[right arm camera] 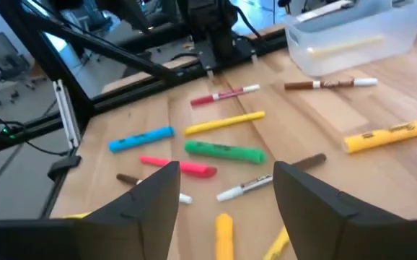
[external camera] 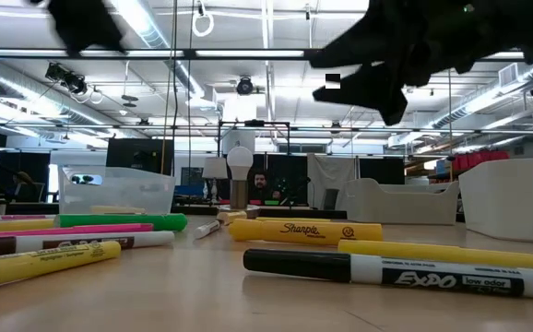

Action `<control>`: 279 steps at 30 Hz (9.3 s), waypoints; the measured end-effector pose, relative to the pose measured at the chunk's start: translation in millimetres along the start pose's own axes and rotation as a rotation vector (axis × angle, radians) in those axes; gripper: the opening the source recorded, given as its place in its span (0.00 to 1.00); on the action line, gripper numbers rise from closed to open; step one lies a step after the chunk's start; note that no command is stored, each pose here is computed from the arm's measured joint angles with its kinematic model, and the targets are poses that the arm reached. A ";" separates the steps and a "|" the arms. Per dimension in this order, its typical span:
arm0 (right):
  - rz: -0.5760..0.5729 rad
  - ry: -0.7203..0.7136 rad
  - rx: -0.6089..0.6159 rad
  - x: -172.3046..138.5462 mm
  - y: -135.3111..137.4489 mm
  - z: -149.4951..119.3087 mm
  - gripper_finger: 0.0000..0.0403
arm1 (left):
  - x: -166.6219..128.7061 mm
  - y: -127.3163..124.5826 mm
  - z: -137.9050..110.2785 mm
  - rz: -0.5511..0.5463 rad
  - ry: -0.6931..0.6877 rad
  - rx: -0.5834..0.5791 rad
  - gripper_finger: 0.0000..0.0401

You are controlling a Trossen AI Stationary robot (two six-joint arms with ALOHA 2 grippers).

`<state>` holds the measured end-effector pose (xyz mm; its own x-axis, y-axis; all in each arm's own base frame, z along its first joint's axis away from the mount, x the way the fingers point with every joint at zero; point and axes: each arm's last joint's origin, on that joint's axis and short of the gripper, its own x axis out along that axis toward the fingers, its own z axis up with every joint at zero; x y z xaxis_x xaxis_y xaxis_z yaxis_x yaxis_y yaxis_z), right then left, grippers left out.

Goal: Pick & Place Markers
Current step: Put the yellow pen into the transparent bin, then put the bottom orange highlighter pen into the white bin

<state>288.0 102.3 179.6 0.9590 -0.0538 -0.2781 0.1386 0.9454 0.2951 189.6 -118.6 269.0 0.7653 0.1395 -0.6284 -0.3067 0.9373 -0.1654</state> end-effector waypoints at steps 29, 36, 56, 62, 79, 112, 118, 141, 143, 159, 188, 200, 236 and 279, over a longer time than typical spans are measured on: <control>0.020 -0.007 -0.032 4.3 0.8 -3.6 0.56 | 90.2 14.3 -116.7 0.445 0.255 -0.357 0.47; 0.019 -0.007 -0.032 4.4 0.8 -3.6 0.56 | 99.8 14.8 -125.6 0.505 0.237 -0.376 0.31; 0.013 -0.007 -0.043 5.0 -0.8 -3.1 0.56 | 51.9 27.1 -40.4 0.521 -0.018 -0.306 0.11; 0.002 -0.011 -0.024 6.3 -3.9 -1.6 0.56 | 18.0 82.4 7.0 0.662 -0.031 -0.299 0.09; 0.000 -0.007 -0.023 6.3 -4.2 -1.8 0.56 | 51.2 243.7 -13.2 0.763 0.061 -0.610 0.12; -0.009 -0.009 -0.023 7.4 -7.0 -0.7 0.56 | 82.0 280.0 -61.3 0.725 0.113 -0.683 0.25; -0.010 -0.009 -0.023 7.5 -7.2 -0.6 0.56 | 73.4 276.4 -57.4 0.717 0.087 -0.673 0.38; -0.030 0.021 -0.040 8.1 -10.5 -3.1 0.56 | 14.0 124.9 15.9 0.053 -0.405 -0.310 0.28; -0.038 0.039 -0.048 8.1 -11.3 -4.9 0.56 | 15.3 101.7 10.2 0.020 -0.457 -0.249 0.26; -0.129 0.032 0.006 13.1 -27.8 -0.6 0.56 | 63.2 22.9 -59.1 0.195 -0.383 0.030 0.18; 0.062 0.385 -0.315 4.2 -0.8 -60.9 0.56 | 92.8 23.0 -52.5 0.237 -0.473 -0.135 0.18; 0.076 0.400 -0.329 14.5 -4.5 -76.1 0.56 | 92.6 22.2 -51.8 0.221 -0.473 -0.142 0.18; 0.117 0.415 -0.196 -23.8 11.8 -33.0 0.14 | 92.0 21.1 -50.6 0.210 -0.484 -0.155 0.18; -1.025 1.044 0.406 -143.2 -62.5 -2.2 0.24 | 92.6 22.1 -49.1 0.213 -0.490 -0.164 0.18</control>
<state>141.5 51.7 199.0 -0.1653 -0.2032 -0.9651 0.8404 0.4831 -0.2457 225.8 -100.7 169.8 0.8383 0.4895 -0.2402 -0.5376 0.8155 -0.2143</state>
